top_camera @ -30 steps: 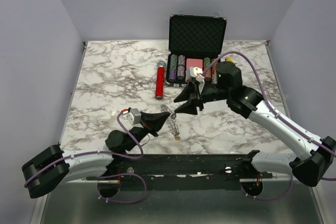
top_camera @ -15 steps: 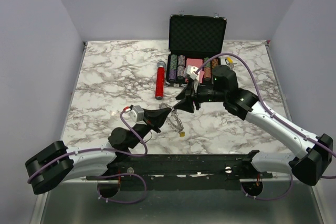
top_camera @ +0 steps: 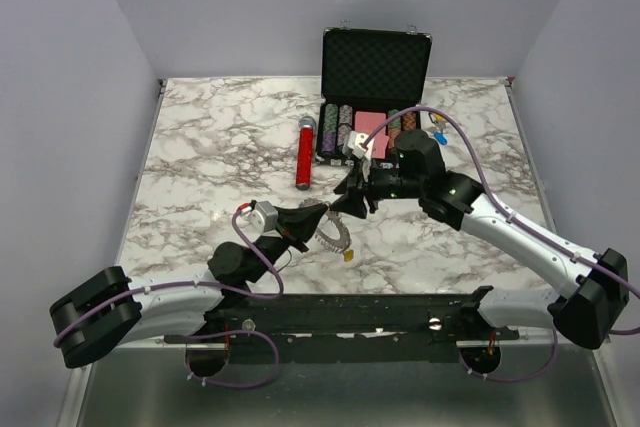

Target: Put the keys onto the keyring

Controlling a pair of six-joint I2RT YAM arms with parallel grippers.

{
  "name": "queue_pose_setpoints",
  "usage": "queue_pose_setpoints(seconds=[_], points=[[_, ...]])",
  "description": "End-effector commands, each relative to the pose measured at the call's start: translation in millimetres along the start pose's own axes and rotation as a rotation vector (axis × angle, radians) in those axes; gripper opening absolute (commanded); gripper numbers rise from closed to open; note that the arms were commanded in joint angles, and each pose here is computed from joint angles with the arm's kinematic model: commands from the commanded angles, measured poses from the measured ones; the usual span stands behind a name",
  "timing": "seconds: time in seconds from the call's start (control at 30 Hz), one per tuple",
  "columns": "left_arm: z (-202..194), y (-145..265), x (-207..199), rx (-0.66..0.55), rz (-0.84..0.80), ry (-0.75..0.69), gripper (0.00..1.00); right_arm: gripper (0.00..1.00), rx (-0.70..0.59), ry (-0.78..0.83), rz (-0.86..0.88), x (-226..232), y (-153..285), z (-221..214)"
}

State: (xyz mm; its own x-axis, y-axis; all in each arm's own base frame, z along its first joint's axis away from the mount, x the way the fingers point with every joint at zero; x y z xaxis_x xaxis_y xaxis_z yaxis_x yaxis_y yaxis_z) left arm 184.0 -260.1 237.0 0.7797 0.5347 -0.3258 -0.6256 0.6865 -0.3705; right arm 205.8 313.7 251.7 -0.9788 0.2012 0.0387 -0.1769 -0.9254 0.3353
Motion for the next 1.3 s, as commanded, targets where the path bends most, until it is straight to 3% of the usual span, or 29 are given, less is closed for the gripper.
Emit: queue_pose_setpoints(seconds=[0.0, 0.53, 0.8, 0.9, 1.27], points=[[76.1, -9.8, -22.5, -0.293, -0.07, 0.036, 0.0, 0.5, 0.022, 0.012, -0.02, -3.3, -4.4, -6.9], [75.1, -5.5, -21.5, -0.286, -0.063, 0.016, 0.0, 0.27, 0.022, 0.051, -0.045, -6.7, -0.2, -1.0], [75.7, -1.6, -21.6, -0.285, -0.067, 0.013, 0.0, 0.05, 0.014, 0.094, 0.046, 7.9, 1.7, 0.7], [75.3, -0.8, -21.8, -0.283, -0.069, 0.017, 0.0, 0.01, 0.006, 0.11, 0.067, 10.1, 2.0, 4.0], [82.5, 3.6, -24.6, -0.326, -0.089, 0.043, 0.0, 0.0, 0.005, 0.104, 0.127, 20.0, 0.1, -2.8]])
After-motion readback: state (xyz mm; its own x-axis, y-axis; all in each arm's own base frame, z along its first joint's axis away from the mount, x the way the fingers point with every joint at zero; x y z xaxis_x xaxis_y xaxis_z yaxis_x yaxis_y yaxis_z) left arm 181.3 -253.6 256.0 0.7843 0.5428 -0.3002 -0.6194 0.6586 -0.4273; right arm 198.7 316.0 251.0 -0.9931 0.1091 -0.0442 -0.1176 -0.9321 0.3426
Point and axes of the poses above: each gripper's point midway between its finger pads, its own y axis back along the fingers, its own x axis along the line the jaws close on, z = x × y, the point moved 1 cm from there along y, back along the fingers, and after that the axes turned 3 degrees about y, right-handed, at the moved point
